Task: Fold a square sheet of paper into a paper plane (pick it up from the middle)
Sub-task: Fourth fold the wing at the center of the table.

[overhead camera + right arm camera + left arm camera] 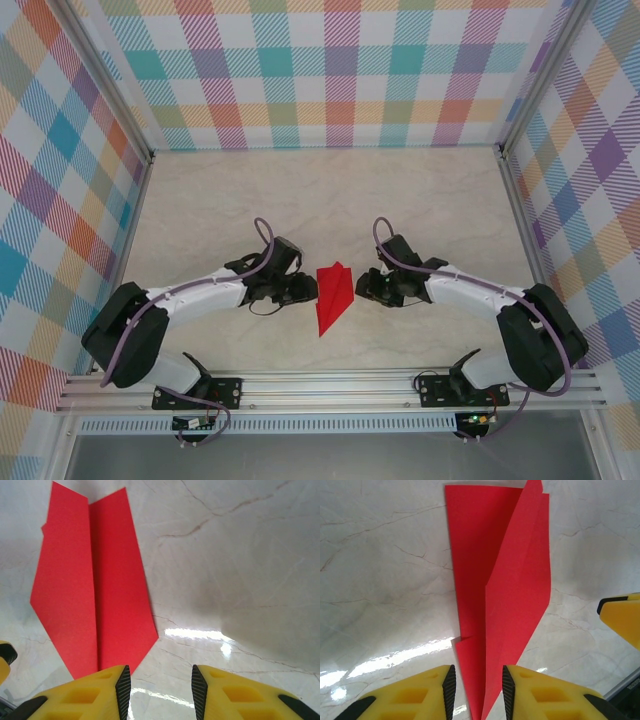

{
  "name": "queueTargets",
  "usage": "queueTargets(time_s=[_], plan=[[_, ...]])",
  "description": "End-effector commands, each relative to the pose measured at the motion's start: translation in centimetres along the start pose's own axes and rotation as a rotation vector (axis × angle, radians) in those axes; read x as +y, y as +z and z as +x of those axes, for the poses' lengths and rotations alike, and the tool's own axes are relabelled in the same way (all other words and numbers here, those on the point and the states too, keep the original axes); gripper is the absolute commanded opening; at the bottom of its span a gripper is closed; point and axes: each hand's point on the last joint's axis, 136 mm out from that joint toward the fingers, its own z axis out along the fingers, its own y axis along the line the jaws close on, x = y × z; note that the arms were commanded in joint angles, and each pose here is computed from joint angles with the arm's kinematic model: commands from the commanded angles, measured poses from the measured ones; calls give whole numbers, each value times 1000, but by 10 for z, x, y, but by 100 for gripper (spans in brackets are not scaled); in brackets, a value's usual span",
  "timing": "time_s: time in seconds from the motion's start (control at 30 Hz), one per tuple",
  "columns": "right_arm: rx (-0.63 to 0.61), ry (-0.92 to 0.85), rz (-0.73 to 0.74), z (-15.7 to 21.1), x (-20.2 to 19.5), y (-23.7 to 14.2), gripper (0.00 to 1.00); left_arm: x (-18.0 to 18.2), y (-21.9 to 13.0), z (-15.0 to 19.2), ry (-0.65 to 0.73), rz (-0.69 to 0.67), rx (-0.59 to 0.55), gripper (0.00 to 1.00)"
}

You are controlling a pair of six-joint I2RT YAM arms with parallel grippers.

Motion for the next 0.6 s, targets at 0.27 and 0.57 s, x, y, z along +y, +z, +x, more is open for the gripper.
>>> queueTargets(time_s=[0.27, 0.57], plan=[[42, 34, -49, 7, 5, 8, 41, -10, 12, -22, 16, -28, -7, 40], [65, 35, -80, 9, 10, 12, 43, -4, 23, -17, 30, -93, 59, 44]])
